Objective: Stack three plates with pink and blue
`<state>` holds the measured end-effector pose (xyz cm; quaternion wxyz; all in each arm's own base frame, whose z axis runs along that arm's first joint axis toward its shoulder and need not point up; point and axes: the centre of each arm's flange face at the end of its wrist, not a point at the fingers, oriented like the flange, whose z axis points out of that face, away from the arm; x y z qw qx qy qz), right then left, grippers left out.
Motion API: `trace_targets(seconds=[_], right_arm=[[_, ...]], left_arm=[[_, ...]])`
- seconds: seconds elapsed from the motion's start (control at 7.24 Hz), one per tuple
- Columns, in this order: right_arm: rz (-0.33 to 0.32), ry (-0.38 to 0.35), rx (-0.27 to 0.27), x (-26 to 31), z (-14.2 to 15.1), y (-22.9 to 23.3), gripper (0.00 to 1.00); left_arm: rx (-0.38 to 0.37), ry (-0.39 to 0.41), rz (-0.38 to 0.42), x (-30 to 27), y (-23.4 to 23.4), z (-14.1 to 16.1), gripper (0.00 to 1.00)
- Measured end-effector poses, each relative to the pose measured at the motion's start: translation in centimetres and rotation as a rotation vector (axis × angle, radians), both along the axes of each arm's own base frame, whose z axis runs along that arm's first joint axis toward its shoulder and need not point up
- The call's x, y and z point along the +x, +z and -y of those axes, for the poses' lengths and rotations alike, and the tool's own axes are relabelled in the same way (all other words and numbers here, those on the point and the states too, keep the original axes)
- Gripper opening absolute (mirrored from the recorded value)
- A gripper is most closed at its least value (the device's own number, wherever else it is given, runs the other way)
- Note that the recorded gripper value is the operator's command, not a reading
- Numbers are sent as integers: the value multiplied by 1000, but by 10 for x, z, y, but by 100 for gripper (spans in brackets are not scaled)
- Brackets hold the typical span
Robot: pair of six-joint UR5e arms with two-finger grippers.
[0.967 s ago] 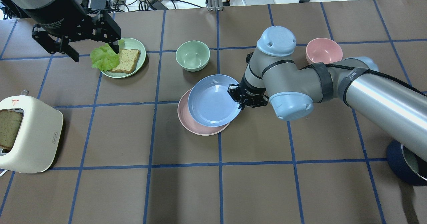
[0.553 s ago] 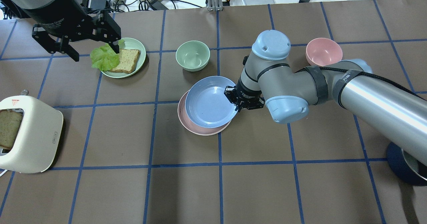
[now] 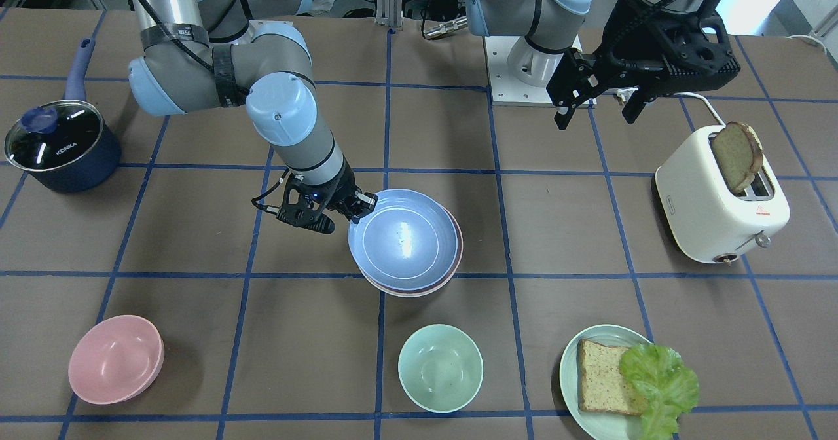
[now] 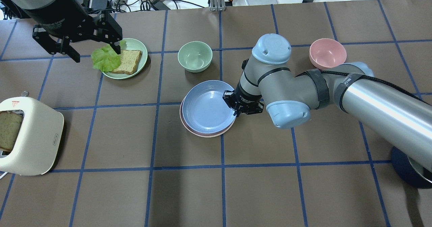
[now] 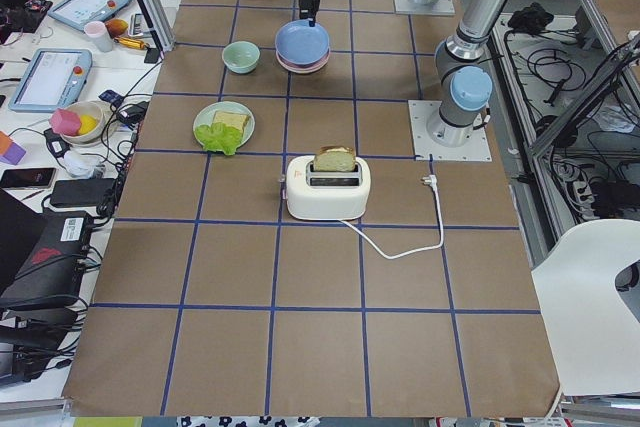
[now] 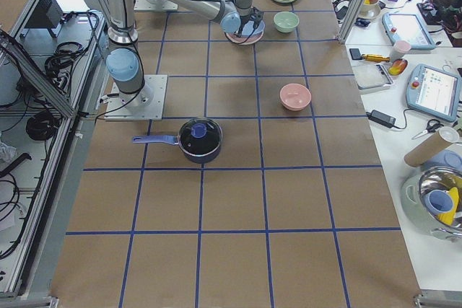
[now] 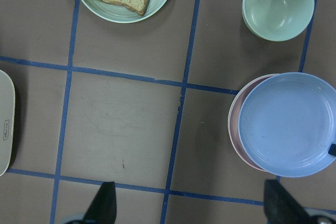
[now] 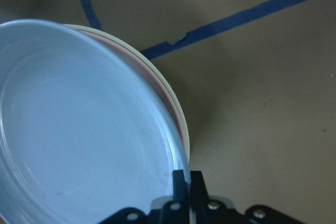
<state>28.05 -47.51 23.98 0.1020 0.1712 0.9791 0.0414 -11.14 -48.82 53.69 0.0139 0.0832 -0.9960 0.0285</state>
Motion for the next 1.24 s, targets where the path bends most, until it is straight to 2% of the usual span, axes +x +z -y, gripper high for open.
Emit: trace_targets(seconds=[0.28, 0.55, 0.69, 0.97, 1.11, 1.24], right_arm=[[-12, 5, 14, -2, -6, -7, 100], [-24, 43, -29, -7, 13, 21, 100], [-98, 118, -63, -21, 28, 41, 100], [-319, 349, -164, -62, 52, 87, 100], [-347, 389, -196, -85, 56, 112, 100], [-298, 364, -205, -114, 58, 130, 100]], left_arm=[[0, -1, -2, 0, 0, 0, 100], [0, -2, 0, 1, 0, 0, 100], [0, -2, 0, 1, 0, 0, 100], [0, -2, -1, 0, 0, 0, 100], [0, -3, -1, 0, 0, 0, 100], [0, -3, -1, 0, 0, 0, 100]])
